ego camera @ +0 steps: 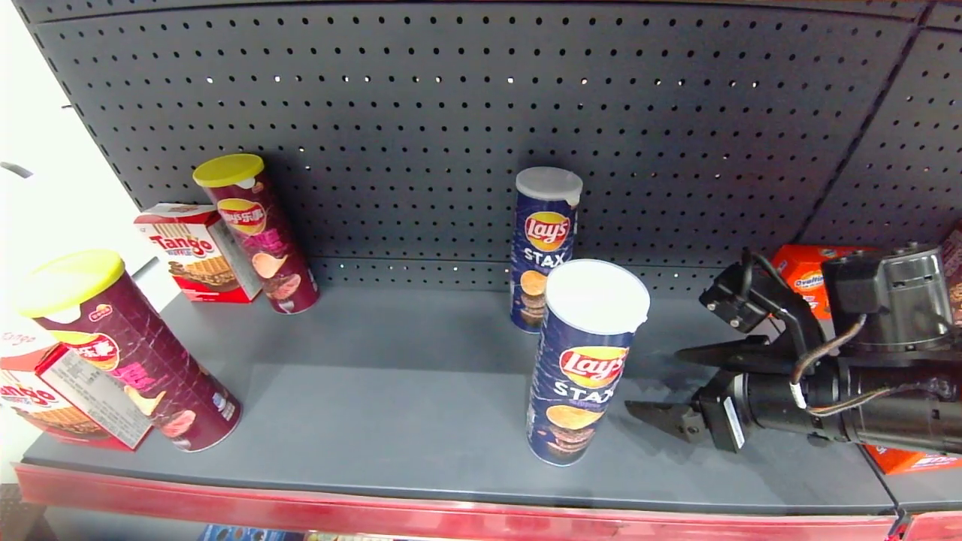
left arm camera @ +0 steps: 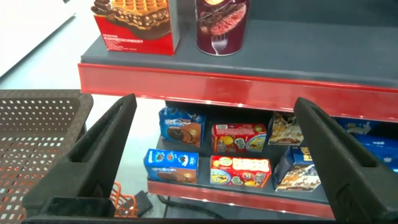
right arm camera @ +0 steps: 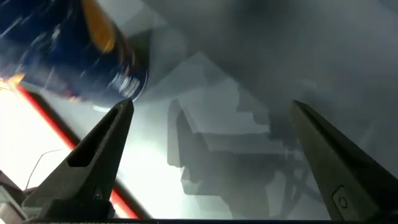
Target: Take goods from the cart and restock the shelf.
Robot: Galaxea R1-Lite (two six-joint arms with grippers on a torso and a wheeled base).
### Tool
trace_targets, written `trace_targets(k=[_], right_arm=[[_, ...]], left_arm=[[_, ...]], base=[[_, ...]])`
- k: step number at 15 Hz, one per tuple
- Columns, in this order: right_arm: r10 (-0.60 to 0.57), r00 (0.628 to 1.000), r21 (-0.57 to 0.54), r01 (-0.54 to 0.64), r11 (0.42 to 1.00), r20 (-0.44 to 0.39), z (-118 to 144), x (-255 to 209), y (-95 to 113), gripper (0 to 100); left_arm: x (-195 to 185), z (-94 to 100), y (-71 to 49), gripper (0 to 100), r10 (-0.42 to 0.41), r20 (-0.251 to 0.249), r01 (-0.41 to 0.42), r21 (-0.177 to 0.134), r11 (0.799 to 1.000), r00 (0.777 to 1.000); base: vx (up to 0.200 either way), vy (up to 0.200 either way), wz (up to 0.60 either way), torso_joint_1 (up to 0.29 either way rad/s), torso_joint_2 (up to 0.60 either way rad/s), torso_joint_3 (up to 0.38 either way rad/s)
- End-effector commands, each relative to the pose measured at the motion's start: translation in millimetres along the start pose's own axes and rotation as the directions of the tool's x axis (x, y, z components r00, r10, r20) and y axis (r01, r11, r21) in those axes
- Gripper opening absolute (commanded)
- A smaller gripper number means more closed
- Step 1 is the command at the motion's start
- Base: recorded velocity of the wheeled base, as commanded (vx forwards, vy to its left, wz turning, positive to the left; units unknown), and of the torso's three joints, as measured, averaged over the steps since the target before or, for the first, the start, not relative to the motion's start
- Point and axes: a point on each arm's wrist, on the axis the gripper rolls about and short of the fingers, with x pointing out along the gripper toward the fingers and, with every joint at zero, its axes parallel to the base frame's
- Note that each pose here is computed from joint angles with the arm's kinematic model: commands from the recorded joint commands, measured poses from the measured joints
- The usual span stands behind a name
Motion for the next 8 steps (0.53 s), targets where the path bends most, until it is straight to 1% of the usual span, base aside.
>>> trace_targets(k=[1,8], right_arm=[[0.005,1.000,0.002,-0.005,1.000,-0.021,2,14,-2,100],[0.038,0.999,-0.023,-0.038,0.999,-0.028,7,27,10,100]], left_arm=[[0,0.1,0.0,100,0.001,-0.002,-0.001,0.000,1.000,1.000],[0,0.1,0.0,100,0.001,-0.002,-0.001,0.000,1.000,1.000]], base=[[0.000,0.000,0.00,0.000,0.00,0.000],[0.000,0.000,0.00,0.000,0.00,0.000]])
